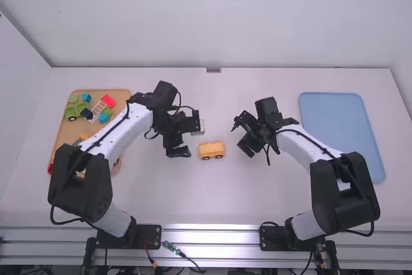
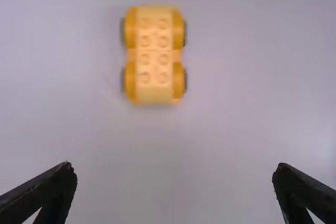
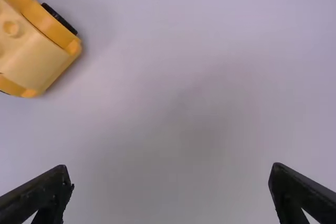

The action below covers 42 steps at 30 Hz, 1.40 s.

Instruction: Assemble lego blocks to make yellow taxi

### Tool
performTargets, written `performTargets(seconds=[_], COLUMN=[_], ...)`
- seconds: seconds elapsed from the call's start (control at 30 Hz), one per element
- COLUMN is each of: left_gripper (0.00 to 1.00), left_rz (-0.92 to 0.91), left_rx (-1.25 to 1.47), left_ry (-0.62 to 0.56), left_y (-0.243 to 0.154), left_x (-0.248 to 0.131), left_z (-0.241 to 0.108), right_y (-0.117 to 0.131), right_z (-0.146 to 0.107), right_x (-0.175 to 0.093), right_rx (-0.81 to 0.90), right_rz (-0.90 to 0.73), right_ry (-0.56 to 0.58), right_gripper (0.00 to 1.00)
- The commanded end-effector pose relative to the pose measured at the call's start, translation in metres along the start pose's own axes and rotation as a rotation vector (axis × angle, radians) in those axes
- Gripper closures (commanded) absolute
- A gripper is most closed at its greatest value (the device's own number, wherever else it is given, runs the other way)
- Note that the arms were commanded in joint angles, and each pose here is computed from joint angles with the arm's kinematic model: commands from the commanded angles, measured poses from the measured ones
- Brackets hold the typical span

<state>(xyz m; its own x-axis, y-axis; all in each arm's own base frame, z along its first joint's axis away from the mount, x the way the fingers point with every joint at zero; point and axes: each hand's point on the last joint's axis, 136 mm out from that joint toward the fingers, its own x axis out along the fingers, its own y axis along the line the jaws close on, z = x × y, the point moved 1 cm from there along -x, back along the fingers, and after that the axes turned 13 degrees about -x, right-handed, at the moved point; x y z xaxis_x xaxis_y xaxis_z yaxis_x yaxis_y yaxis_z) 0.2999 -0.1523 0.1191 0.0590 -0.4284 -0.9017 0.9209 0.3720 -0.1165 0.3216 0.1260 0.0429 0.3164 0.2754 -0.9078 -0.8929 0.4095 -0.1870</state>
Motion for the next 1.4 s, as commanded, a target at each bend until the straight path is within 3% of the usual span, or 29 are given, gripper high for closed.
performTargets(seconds=[0.0, 0.1, 0.23, 0.4, 0.47, 0.63, 0.8, 0.97, 1.37], left_gripper=[0.01, 0.01, 0.01, 0.01, 0.01, 0.01, 0.01, 0.05, 0.12], left_rz=[0.153, 0.269, 0.394, 0.548, 0.645, 0.687, 0.681, 0.558, 0.698], left_rx=[-0.047, -0.208, -0.517, -0.992, -1.302, -1.752, -2.017, -1.978, -2.095], left_ry=[0.076, 0.078, -0.014, -0.158, -0.228, -0.3, -0.326, -0.375, -0.327], left_y=[0.027, 0.055, 0.097, 0.147, 0.165, 0.17, 0.163, 0.165, 0.164], left_x=[-0.025, -0.047, -0.079, -0.122, -0.144, -0.162, -0.157, -0.135, -0.099], left_z=[-0.005, -0.012, -0.029, -0.084, -0.127, -0.199, -0.247, -0.256, -0.296], right_y=[-0.003, -0.003, -0.007, -0.008, -0.008, -0.008, -0.008, -0.008, -0.007], right_z=[0.004, 0.004, 0.008, 0.008, 0.008, 0.009, 0.013, 0.013, 0.013], right_x=[-0.004, -0.004, -0.005, -0.005, -0.005, -0.005, -0.004, -0.004, -0.004], right_rx=[0.005, 0.004, 0.018, 0.018, 0.018, 0.017, 0.006, 0.006, 0.008], right_rz=[-0.012, -0.013, -0.028, -0.03, -0.03, -0.032, -0.038, -0.04, -0.037], right_ry=[-0.013, -0.013, -0.029, -0.03, -0.03, -0.032, -0.043, -0.045, -0.042], right_gripper=[0.01, 0.01, 0.01, 0.01, 0.01, 0.01, 0.0, 0.01, 0.01])
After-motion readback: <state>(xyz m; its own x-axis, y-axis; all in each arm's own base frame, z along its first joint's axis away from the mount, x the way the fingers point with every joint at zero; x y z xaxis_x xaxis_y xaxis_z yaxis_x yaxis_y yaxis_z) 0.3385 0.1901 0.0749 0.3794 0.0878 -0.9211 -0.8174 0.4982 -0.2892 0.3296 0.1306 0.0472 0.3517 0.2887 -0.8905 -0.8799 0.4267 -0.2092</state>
